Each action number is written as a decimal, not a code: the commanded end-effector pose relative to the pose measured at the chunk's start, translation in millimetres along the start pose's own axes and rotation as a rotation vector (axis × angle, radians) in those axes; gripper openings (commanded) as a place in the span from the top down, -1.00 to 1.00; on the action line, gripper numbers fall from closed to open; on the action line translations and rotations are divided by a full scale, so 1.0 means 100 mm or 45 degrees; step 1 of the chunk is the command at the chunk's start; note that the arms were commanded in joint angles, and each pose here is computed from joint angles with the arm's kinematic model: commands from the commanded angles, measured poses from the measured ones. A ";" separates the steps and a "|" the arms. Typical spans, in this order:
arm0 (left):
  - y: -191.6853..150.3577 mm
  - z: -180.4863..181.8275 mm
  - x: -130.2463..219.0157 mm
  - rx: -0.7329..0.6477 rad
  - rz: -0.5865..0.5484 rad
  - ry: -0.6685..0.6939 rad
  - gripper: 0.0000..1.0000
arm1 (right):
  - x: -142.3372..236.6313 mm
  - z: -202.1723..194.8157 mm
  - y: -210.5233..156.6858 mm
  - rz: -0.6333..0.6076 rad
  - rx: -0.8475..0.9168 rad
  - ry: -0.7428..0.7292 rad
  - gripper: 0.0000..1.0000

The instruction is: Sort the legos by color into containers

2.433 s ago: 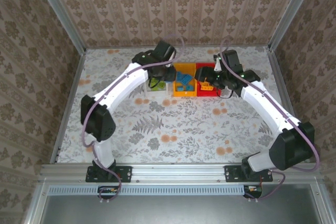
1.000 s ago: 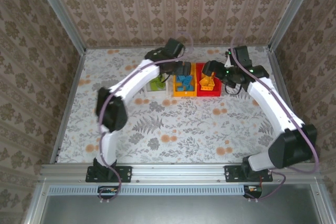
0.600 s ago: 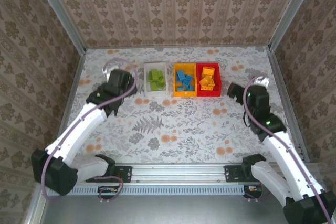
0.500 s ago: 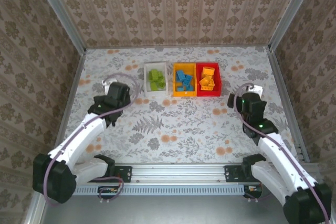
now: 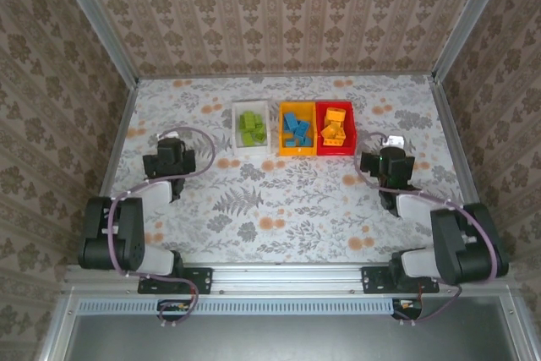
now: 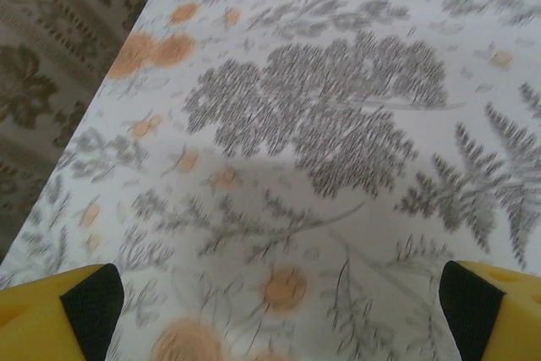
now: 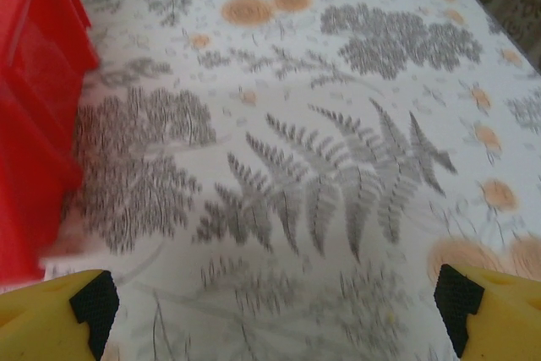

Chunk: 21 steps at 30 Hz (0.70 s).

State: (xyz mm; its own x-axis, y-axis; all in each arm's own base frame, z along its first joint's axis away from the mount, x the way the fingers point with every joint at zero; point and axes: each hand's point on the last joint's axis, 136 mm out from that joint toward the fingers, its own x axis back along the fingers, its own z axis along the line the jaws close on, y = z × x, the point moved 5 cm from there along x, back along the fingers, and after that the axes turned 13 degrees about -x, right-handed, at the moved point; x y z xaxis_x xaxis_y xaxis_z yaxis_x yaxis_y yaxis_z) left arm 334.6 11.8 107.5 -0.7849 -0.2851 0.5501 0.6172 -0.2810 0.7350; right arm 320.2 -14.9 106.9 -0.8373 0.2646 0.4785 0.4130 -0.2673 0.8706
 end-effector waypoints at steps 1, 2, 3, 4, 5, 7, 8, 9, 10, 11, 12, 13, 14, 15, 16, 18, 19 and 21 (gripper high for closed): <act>0.32 -0.02 -0.04 0.014 -0.284 -0.071 -1.00 | -0.12 0.16 0.29 -0.173 -0.034 0.148 -0.99; 0.27 -0.04 -0.06 0.030 -0.331 -0.074 -1.00 | -0.14 0.14 0.23 -0.193 -0.047 0.166 -0.99; 0.22 -0.04 -0.04 0.032 -0.360 -0.069 -1.00 | -0.15 0.13 0.17 -0.214 -0.051 0.186 -0.99; 0.16 -0.04 -0.03 0.055 -0.373 -0.048 -1.00 | -0.14 0.12 0.18 -0.251 -0.062 0.202 -0.99; 0.13 -0.04 -0.03 0.049 -0.415 -0.018 -1.00 | -0.13 0.09 0.17 -0.234 -0.072 0.183 -0.99; 0.13 -0.07 -0.03 0.038 -0.380 -0.049 -1.00 | -0.13 0.09 0.18 -0.247 -0.074 0.180 -0.99; 0.16 -0.04 -0.07 0.054 -0.378 -0.043 -1.00 | -0.15 0.09 0.20 -0.231 -0.076 0.165 -0.99; 0.13 -0.01 -0.07 0.077 -0.368 -0.054 -1.00 | -0.18 0.08 0.20 -0.210 -0.080 0.141 -0.99; 0.13 0.00 -0.07 0.086 -0.364 -0.057 -1.00 | -0.19 0.09 0.20 -0.207 -0.071 0.133 -0.99; 0.13 0.00 -0.07 0.084 -0.372 -0.050 -1.00 | -0.19 0.09 0.20 -0.205 -0.067 0.130 -0.99; 0.14 0.00 -0.07 0.085 -0.369 -0.051 -1.00 | -0.19 0.09 0.20 -0.207 -0.068 0.130 -0.99; 0.13 0.00 -0.08 0.084 -0.363 -0.052 -1.00 | -0.18 0.09 0.20 -0.209 -0.066 0.132 -0.99; 0.14 0.00 -0.07 0.083 -0.370 -0.050 -1.00 | -0.18 0.10 0.20 -0.212 -0.061 0.134 -0.99; 0.13 0.00 -0.07 0.083 -0.366 -0.052 -1.00 | -0.18 0.10 0.20 -0.209 -0.059 0.134 -0.99; 0.13 0.00 -0.07 0.081 -0.367 -0.051 -1.00 | -0.18 0.10 0.20 -0.207 -0.059 0.134 -0.99; 0.13 -0.01 -0.06 0.081 -0.371 -0.051 -1.00 | -0.18 0.11 0.19 -0.210 -0.056 0.136 -0.99; 0.13 -0.01 -0.06 0.079 -0.371 -0.052 -1.00 | -0.18 0.14 0.19 -0.208 -0.039 0.146 -0.99; 0.14 -0.01 -0.06 0.074 -0.371 -0.051 -1.00 | -0.20 0.17 0.19 -0.174 -0.027 0.186 -0.99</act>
State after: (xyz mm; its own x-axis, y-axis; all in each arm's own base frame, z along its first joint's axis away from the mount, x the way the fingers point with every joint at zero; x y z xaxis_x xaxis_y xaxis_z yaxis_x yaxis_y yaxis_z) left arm 342.5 11.7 101.1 -0.9095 -0.1832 0.3732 0.4127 -0.2894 0.8637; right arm 340.7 -15.1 107.3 -0.9123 0.2063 0.3537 0.2932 -0.2738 0.9160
